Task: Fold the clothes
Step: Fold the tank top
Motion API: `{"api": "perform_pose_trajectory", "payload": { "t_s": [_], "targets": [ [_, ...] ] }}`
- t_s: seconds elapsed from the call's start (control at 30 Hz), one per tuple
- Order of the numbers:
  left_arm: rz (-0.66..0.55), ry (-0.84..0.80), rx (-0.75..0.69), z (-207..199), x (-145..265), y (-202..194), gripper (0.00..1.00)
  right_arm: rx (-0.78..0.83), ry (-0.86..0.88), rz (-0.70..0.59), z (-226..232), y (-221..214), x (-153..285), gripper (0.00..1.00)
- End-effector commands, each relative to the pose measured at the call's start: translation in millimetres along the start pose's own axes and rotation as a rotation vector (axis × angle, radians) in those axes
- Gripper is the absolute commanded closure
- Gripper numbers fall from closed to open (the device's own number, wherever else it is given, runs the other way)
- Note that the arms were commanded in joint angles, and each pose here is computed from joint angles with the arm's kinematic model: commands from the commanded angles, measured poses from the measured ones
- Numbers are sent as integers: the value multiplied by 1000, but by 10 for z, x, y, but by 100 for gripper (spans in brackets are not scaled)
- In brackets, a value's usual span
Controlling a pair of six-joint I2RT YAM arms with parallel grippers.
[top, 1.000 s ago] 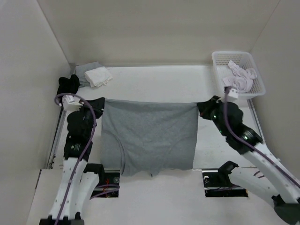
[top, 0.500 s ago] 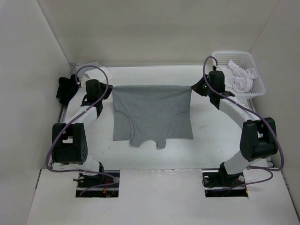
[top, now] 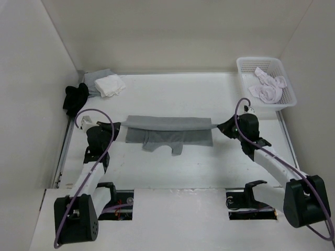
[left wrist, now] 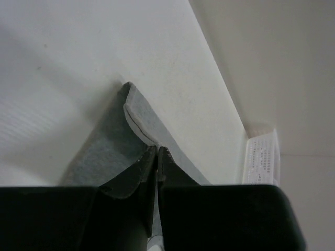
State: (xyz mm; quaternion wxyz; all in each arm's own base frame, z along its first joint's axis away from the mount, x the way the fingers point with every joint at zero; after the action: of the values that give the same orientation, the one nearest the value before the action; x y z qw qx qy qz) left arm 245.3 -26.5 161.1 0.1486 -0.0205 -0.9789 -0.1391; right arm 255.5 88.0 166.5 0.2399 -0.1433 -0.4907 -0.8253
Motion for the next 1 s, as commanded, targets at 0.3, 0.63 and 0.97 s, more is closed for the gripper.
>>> {"api": "perform_pose_trajectory", "payload": {
  "t_s": [0.3,0.63,0.97],
  "targets": [
    [77,66,17,459,188,-95,85,-112,-42,130,-222,-838,196,86],
    [17,13,19,365,236,0,73,-84,9,110,-139,-628,-49,52],
    [143,-163,-75,-61,174,-404,74,-232,83,180,-132,-730,-405,82]
  ]
}}
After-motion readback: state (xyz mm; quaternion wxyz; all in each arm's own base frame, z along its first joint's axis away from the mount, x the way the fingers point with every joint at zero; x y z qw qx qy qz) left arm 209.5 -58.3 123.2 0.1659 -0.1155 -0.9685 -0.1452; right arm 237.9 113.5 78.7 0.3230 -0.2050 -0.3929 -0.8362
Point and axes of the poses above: each gripper's point midway between its finger pads, its own x axis back along the fingers, its own z axis along the line the jaws close on, y = z × x, the point moved 9 cm from there along x, back along the fingers, and after that the axes turned 13 degrees about x, right-handed, at the moved point
